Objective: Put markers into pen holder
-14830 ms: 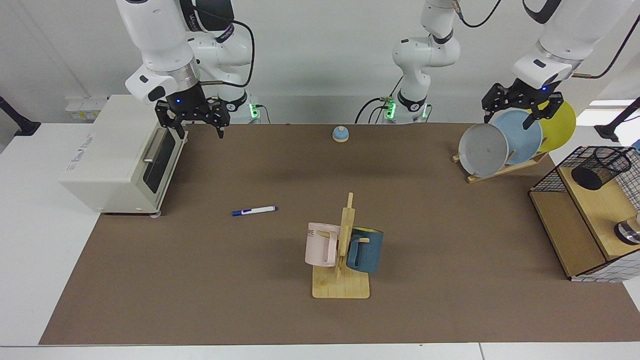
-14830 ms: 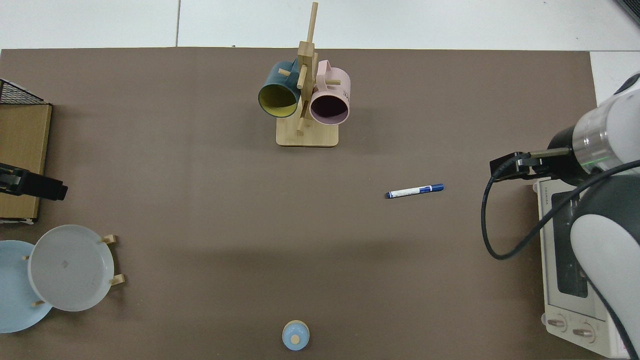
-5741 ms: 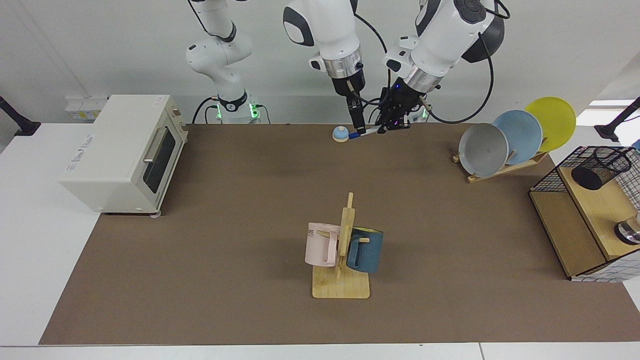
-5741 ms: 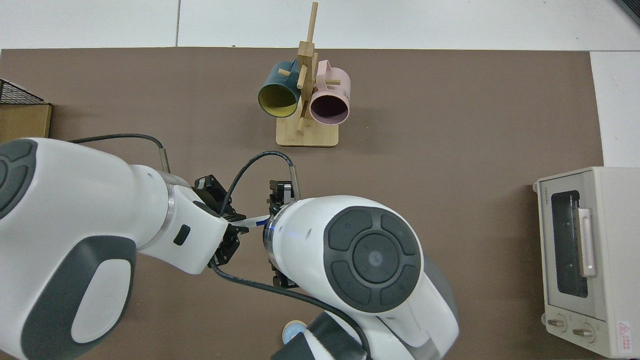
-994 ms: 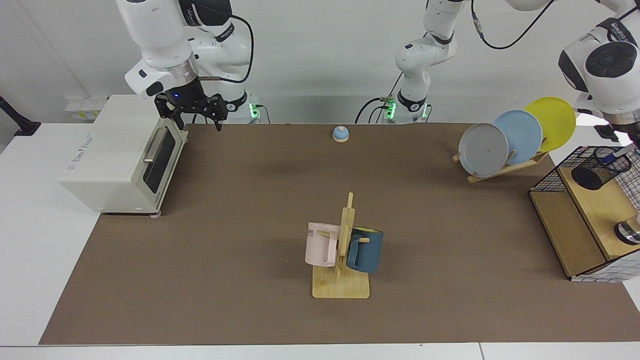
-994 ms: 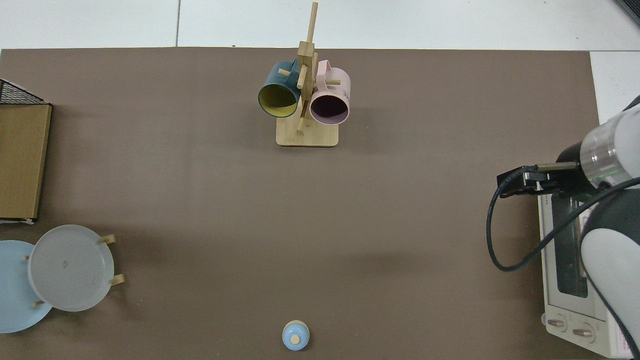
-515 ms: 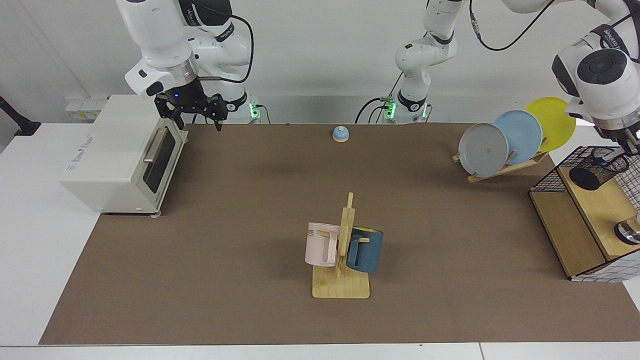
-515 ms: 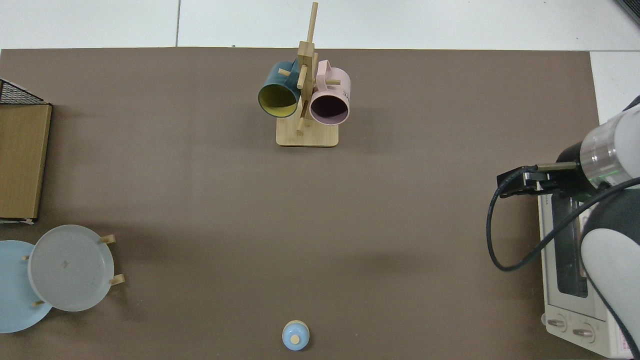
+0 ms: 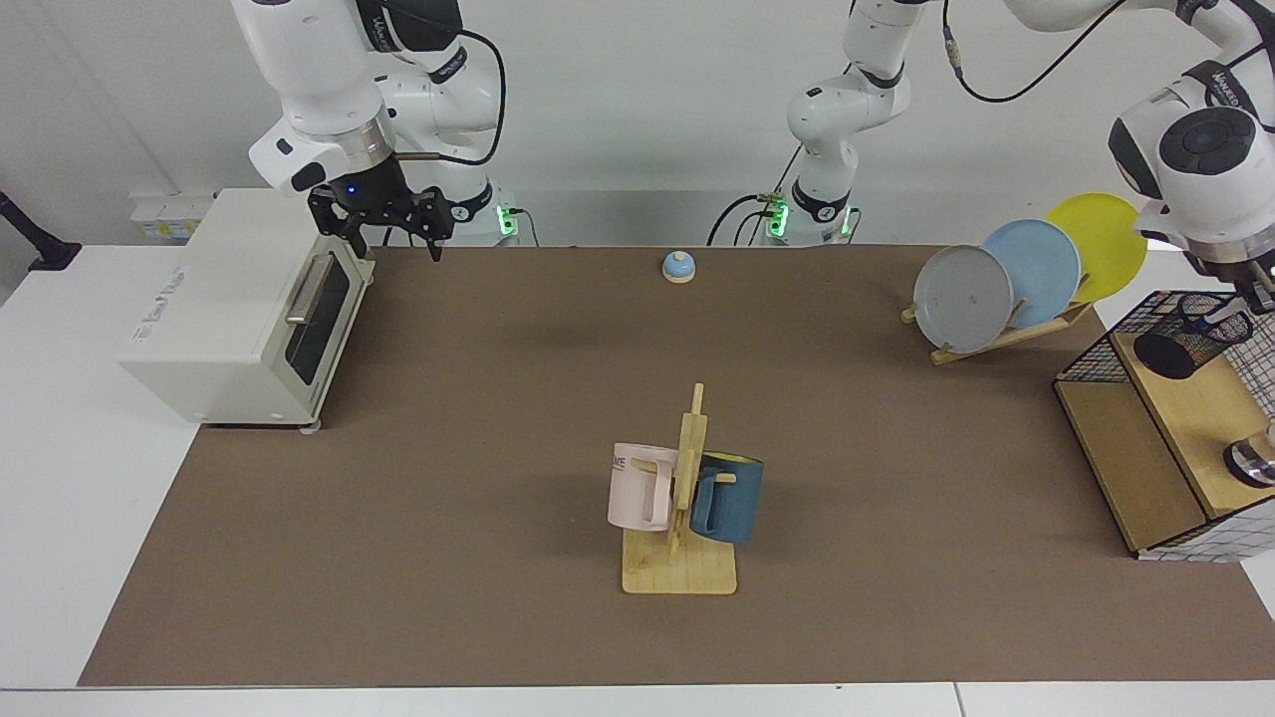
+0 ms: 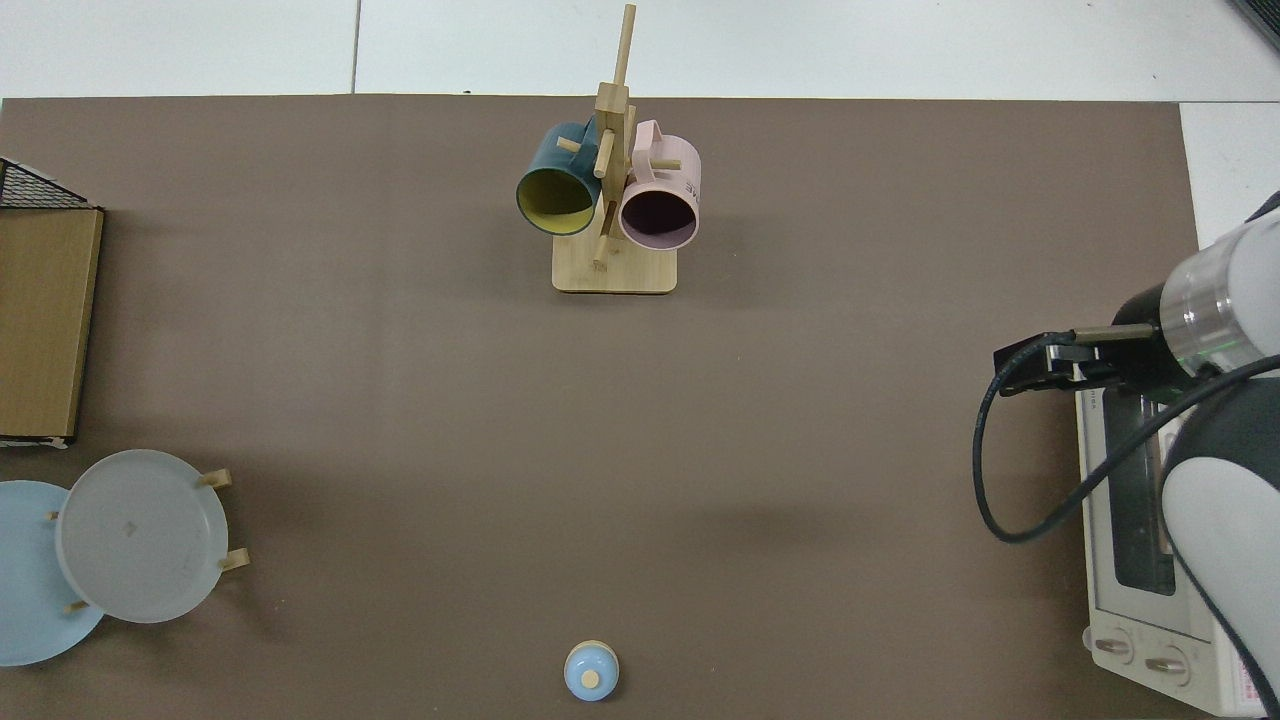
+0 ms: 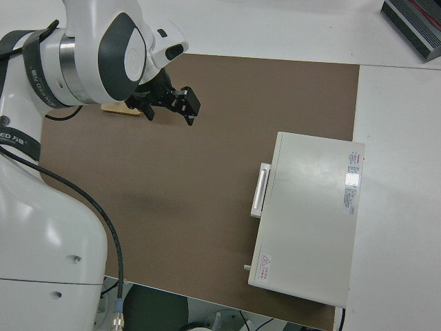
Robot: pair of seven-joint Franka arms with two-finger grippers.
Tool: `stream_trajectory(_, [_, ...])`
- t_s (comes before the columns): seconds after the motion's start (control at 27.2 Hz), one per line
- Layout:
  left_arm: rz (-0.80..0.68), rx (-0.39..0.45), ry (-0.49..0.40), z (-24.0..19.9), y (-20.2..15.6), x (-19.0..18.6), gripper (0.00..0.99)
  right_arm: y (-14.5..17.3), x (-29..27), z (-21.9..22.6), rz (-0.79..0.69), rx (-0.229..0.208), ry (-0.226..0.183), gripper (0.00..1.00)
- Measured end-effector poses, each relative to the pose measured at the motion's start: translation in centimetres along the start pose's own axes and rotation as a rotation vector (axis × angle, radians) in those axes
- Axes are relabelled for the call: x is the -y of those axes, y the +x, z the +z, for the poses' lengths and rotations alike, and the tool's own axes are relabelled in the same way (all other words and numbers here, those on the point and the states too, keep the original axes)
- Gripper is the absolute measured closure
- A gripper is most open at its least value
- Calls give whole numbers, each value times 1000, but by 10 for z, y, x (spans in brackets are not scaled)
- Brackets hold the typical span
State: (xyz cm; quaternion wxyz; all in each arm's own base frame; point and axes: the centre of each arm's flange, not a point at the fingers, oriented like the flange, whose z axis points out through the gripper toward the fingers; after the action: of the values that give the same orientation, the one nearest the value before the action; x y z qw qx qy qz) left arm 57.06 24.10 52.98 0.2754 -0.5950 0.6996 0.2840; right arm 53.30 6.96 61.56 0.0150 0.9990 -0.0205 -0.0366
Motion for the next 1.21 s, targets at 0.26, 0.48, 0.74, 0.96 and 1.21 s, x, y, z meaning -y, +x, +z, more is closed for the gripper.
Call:
stream_trajectory(0.26, [-8, 2, 16, 9, -5, -4, 819, 0, 0, 0, 0, 0, 0, 0])
stream_trajectory(0.48, [-16, 3, 23, 19, -10, -9, 819, 0, 0, 0, 0, 0, 0, 0])
stream_trajectory(0.74, [-19, 5, 35, 32, -13, -13, 819, 0, 0, 0, 0, 0, 0, 0])
stream_trajectory(0.96, [-22, 9, 40, 37, -17, -15, 819, 0, 0, 0, 0, 0, 0, 0])
stream_trajectory(1.21, [-21, 9, 39, 38, -16, -15, 819, 0, 0, 0, 0, 0, 0, 0])
